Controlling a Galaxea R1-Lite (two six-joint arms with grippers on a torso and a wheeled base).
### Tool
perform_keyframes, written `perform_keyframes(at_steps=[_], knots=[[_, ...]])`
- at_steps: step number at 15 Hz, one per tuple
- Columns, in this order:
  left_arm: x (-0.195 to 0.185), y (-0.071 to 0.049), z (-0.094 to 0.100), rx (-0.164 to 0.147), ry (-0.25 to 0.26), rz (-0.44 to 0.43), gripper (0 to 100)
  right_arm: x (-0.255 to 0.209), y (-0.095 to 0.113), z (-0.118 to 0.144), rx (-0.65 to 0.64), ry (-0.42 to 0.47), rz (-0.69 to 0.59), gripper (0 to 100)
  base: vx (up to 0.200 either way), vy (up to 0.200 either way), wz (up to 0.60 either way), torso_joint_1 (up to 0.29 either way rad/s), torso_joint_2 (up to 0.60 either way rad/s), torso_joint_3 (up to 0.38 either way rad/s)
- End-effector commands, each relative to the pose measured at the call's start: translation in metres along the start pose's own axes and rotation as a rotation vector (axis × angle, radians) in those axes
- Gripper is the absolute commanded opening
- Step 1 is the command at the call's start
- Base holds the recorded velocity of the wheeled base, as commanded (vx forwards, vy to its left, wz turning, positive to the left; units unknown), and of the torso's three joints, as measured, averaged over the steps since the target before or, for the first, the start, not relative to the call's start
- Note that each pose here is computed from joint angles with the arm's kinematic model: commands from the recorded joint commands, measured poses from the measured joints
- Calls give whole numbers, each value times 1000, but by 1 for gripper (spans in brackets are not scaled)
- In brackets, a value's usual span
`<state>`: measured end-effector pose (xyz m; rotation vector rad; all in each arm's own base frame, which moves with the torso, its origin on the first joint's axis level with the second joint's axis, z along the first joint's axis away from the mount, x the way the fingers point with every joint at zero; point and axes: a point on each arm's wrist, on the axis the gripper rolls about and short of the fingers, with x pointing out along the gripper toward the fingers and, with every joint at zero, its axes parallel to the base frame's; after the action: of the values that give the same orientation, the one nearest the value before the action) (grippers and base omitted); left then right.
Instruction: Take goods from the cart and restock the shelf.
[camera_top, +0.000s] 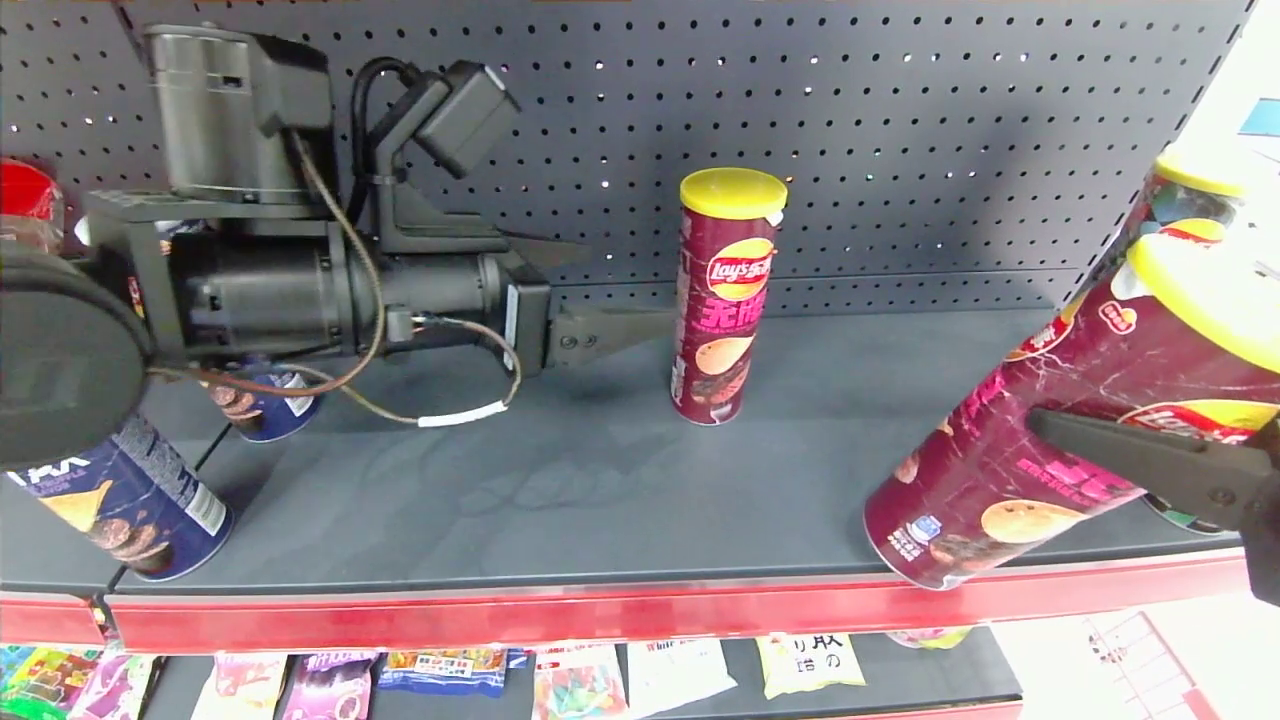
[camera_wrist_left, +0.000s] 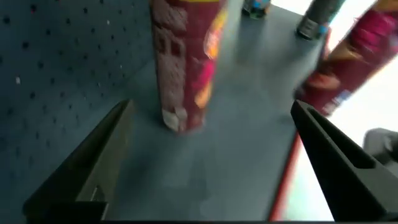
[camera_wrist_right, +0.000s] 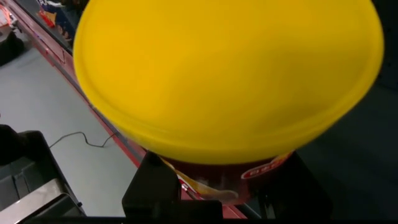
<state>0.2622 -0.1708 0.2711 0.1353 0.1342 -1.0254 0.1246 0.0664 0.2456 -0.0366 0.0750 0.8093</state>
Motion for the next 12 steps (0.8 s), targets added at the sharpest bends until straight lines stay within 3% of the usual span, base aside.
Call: perform_keyframes(at_steps=[1,4,9,12], knots=[[37,12,-12,-15,36,-15,100,1,-1,0,1,3,-1,0,0,0,0,0,0,0],[54,16,-9,-6,22,-22,100,1,-1,1,0,0,-4,0,0,0,0,0,0,0],[88,34,1,20,-31,-12,100,1,-1,0,2,2,-7,0,0,0,0,0,0,0],[99,32,2,27,-41,-27,100,1,-3,0,3,2,-17,0,0,0,0,0,0,0]])
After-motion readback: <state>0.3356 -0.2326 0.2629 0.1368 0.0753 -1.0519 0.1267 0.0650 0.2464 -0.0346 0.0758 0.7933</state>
